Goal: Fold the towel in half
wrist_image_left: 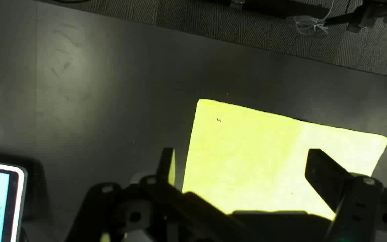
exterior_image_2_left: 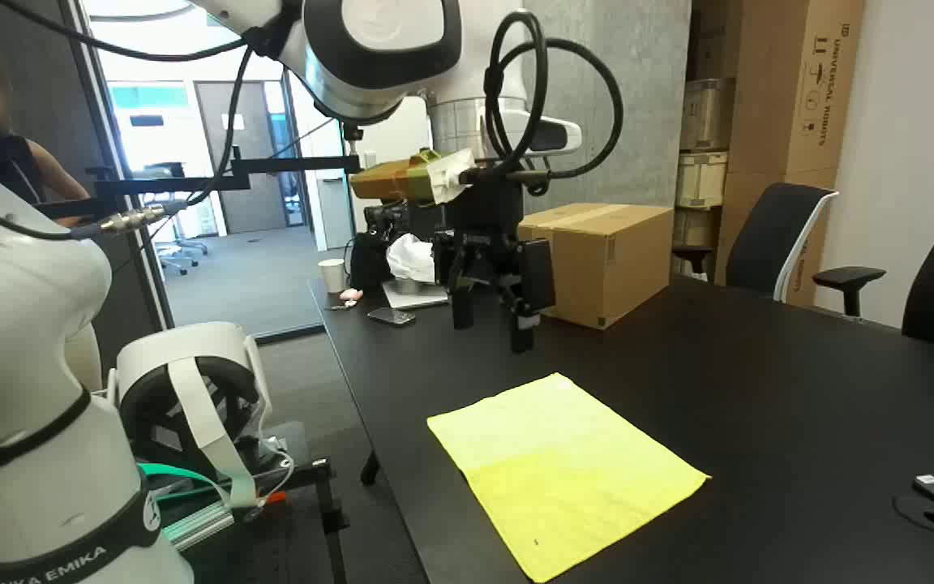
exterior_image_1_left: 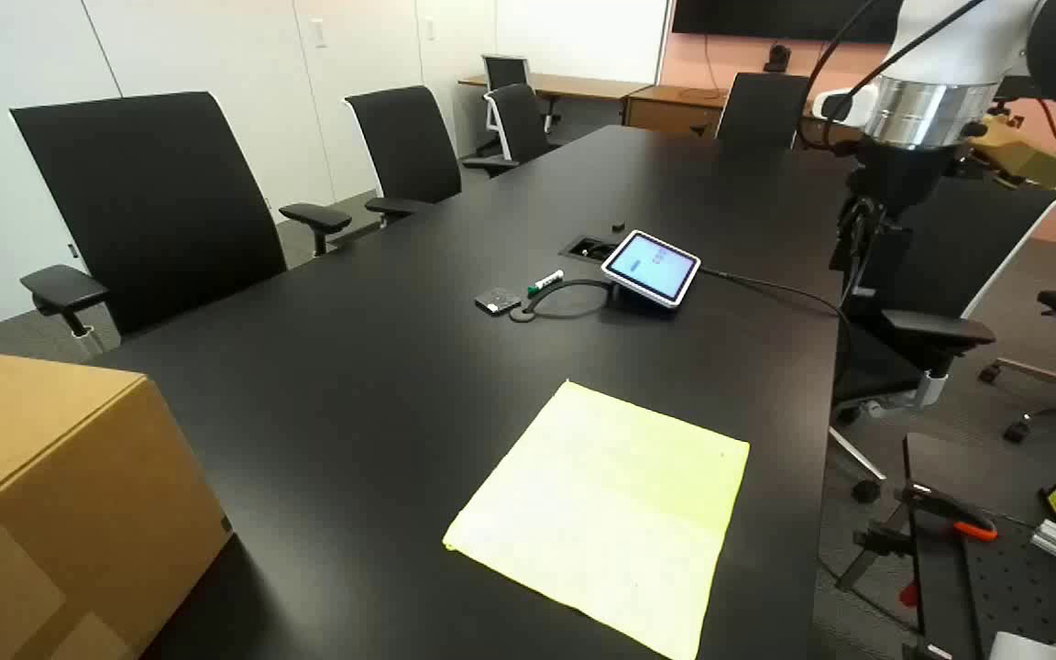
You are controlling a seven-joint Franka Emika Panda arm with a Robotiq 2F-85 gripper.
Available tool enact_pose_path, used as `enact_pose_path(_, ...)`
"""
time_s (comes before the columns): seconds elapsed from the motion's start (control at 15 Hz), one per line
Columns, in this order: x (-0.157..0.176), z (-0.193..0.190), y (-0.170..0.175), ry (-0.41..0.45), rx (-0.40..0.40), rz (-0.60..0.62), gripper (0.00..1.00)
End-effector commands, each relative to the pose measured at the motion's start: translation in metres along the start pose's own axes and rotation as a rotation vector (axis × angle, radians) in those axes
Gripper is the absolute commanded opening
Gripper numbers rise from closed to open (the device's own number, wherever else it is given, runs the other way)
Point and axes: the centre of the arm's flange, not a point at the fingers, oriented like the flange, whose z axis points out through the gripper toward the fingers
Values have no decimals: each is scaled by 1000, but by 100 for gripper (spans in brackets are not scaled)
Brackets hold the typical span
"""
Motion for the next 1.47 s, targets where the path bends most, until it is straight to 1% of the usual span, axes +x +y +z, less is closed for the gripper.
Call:
enact_pose_path(0.0,1,-1,0,3,-1,0,100)
enact_pose_path(0.13,4,8,1,3,-2,2,100)
enact_pose_path(0.27,9,17,6,-4,19,-12,100)
enact_pose_path(0.4,17,34,9,6,23,-9,100)
enact_pose_path(0.53,29,55,13,12,42,0,100)
enact_pose_path(0.8,46,111,20,20,95,27,100)
enact_pose_path(1.13,58,179,18,-41,157,46,100)
enact_pose_path(1.27,61,199,18,-57,175,54,100)
enact_pose_path(1.4,65,215,18,-56,184,44,100)
